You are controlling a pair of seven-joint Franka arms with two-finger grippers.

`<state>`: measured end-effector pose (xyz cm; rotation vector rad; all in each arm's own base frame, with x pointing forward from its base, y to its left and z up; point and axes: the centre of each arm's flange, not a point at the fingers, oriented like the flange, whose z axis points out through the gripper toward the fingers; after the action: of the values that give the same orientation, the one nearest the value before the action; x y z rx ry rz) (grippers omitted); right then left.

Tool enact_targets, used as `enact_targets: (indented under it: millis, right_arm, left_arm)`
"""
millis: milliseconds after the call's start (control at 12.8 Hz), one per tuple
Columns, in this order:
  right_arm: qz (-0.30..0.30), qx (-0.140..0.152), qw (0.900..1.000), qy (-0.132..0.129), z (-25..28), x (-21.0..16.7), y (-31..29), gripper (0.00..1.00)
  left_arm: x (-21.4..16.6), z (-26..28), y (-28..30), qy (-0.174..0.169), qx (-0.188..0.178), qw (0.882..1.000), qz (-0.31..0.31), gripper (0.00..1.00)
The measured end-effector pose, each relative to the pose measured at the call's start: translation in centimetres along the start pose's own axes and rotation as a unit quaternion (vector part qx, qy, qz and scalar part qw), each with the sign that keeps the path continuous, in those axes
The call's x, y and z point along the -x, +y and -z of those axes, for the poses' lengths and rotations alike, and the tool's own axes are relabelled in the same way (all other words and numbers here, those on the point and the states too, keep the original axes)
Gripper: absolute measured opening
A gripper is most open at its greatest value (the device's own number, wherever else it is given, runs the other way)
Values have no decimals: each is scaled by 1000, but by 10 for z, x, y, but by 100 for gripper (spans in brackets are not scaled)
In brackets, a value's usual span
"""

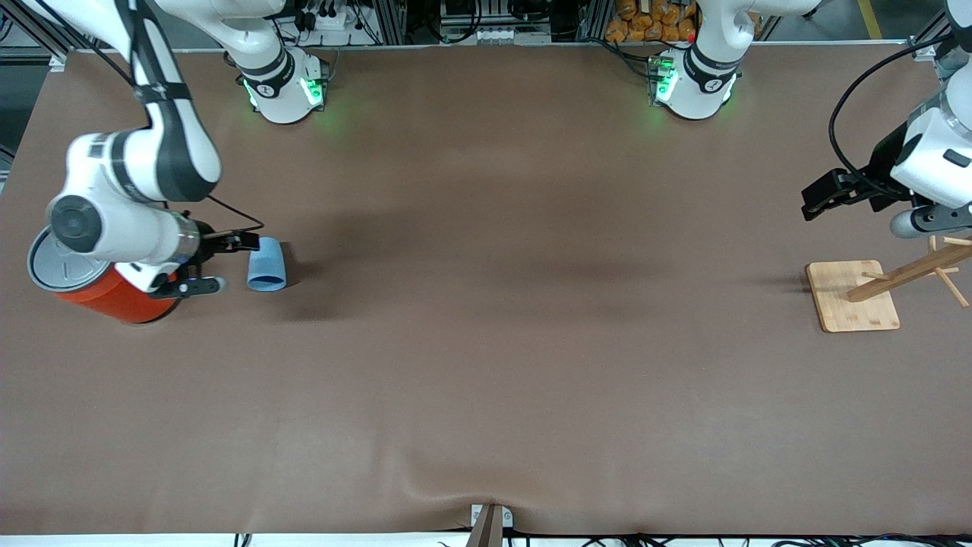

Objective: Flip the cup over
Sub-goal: 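Reach the right gripper down and grasp the light-blue cup, then lift the cup with the right gripper and carry it to mid-table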

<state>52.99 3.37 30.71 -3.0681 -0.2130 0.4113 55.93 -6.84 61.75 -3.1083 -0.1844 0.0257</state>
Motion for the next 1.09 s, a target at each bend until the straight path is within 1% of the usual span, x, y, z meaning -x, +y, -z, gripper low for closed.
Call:
enact_targets:
  millis: [156,312,547,781,938,1094]
  right_arm:
    - [29,5,999,18,-25,5,-1,100]
    - [54,9,998,31,-38,8,7,100]
    - [61,12,997,50,-61,9,17,100]
    - [62,12,997,54,-97,4,18,100]
    - [68,12,996,50,-109,0,18,81]
    - [73,13,996,55,-102,-2,17,81]
  left_arm:
    - [3,1,11,1,1,1000,1,100]
    - [7,2,22,2,1,1000,0,100]
    - [7,2,22,1,1,1000,0,100]
    - [8,-1,25,-1,0,1000,-2,100]
    - [8,-1,27,-2,0,1000,-4,100]
    - [8,-1,28,-1,0,1000,-5,100]
